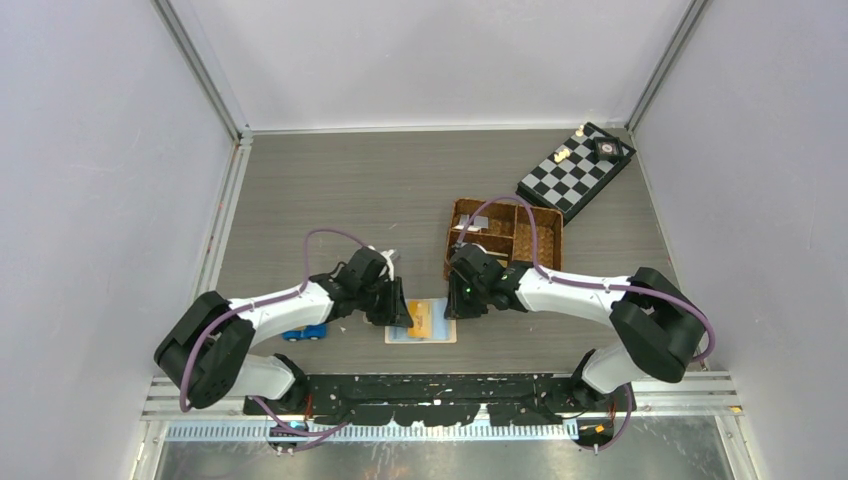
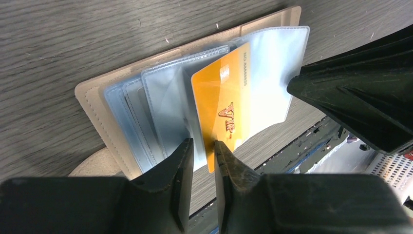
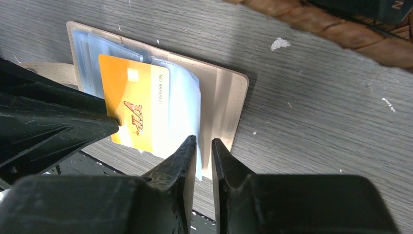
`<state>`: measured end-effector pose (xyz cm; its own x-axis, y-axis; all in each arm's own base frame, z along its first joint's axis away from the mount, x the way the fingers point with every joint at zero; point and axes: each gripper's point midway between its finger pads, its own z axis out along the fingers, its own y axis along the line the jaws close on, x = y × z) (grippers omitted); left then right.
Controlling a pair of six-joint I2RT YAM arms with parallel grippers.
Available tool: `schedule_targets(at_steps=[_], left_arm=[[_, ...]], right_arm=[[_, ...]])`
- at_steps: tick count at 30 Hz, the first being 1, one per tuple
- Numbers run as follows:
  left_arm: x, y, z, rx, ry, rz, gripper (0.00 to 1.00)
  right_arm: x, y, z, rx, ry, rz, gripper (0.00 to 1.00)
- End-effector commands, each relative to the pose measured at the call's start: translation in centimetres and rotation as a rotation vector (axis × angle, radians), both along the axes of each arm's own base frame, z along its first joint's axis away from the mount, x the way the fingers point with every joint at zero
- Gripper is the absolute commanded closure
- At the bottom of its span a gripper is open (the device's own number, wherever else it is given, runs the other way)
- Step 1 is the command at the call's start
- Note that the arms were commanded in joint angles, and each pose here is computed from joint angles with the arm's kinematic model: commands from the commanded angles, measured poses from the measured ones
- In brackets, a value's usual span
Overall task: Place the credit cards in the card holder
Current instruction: Insert the credit card into the card holder.
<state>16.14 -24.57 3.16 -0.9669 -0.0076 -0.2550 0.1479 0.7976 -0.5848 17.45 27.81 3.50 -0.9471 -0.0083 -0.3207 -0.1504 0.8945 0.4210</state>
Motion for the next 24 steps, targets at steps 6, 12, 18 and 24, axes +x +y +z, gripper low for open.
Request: schedule_targets(at_steps=[6, 12, 18, 24], left_arm=[[0.4, -0.2, 0.3, 0.032, -0.029, -0.020, 0.87], [0.4, -0.8, 0.4, 0.026, -0.030, -0.028, 0.92], [0.7, -1.8, 0.7, 0.017, -0.036, -0.035, 0.94], [0.5, -2.7, 0.5, 0.015, -0.024, -0.054, 0.95]], right_arm=[[0.4, 0.9, 0.3, 0.042, -0.003, -0.004, 0.88], [0.2, 1.0, 0.2, 0.050, 0.005, -0.004, 0.96], [0.1, 1.3, 0.1, 0.070, 0.012, -0.008, 0.99], [0.1, 1.3, 0.0, 0.076, 0.013, -0.027, 0.99]])
